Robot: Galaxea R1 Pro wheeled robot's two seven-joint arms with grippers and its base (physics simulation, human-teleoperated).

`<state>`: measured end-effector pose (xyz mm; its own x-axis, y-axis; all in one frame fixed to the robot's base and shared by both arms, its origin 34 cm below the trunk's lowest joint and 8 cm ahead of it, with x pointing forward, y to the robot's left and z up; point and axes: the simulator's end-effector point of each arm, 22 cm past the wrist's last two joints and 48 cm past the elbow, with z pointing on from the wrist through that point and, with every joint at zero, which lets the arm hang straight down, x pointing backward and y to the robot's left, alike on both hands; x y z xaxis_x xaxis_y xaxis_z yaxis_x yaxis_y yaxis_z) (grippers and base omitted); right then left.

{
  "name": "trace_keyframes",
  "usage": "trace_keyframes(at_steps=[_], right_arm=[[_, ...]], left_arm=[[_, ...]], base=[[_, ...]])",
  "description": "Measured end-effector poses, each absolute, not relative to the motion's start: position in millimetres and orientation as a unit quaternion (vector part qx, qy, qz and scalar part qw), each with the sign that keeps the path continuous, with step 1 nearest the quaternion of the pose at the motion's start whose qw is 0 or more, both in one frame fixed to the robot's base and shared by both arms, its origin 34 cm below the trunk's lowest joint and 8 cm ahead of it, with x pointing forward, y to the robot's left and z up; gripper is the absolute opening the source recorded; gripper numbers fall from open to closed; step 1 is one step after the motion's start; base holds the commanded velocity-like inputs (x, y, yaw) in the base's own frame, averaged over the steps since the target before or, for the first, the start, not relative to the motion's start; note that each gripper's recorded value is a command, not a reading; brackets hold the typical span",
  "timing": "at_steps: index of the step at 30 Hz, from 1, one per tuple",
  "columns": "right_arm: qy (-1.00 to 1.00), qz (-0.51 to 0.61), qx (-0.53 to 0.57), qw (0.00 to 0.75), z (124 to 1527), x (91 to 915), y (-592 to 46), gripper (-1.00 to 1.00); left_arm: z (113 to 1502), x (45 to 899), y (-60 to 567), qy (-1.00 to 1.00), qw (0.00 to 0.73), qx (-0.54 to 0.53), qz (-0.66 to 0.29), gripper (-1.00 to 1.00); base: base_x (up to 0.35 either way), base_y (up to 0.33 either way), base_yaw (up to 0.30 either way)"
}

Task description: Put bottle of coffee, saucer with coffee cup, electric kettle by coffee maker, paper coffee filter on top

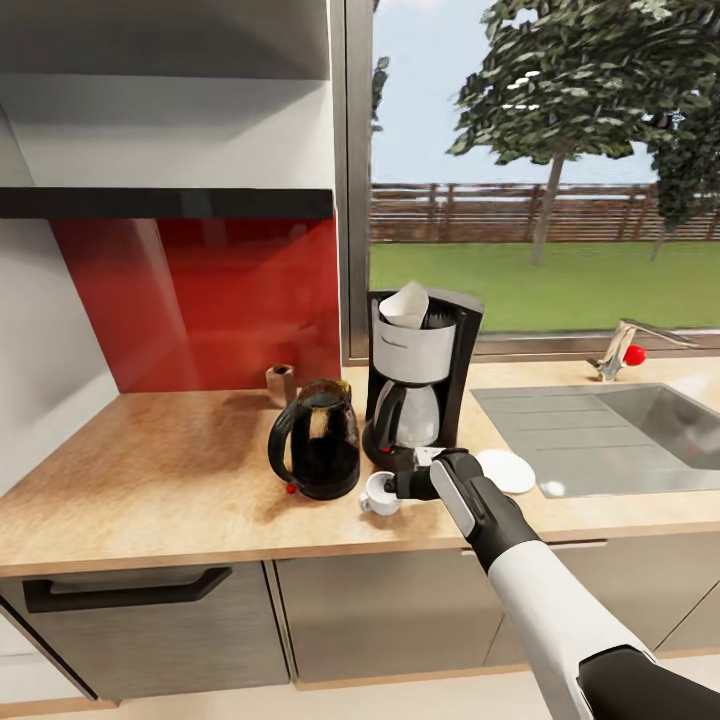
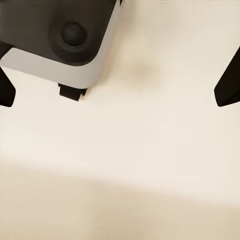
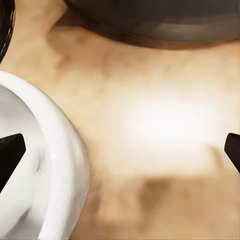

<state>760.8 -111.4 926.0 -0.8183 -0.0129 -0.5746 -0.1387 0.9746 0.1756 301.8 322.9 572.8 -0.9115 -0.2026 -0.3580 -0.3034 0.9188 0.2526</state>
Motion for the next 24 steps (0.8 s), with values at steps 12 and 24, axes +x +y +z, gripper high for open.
trace_keyframes(at_steps=[12,24], right_arm=[[0.948,0.093,-0.044,0.301,926.4,761.6,-116.5,-1.0],[0.948,0.102,-0.04,0.299,925.6,760.7,-113.0,-1.0]], left_arm=[[572.8,302.0,322.9,0.965,0.165,-0.131,0.153,1.0],[572.8,301.9,322.9,0.966,0.165,-0.131,0.153,1.0]], base=[[0.0,0.0,0.0],[0.0,0.0,0.0]])
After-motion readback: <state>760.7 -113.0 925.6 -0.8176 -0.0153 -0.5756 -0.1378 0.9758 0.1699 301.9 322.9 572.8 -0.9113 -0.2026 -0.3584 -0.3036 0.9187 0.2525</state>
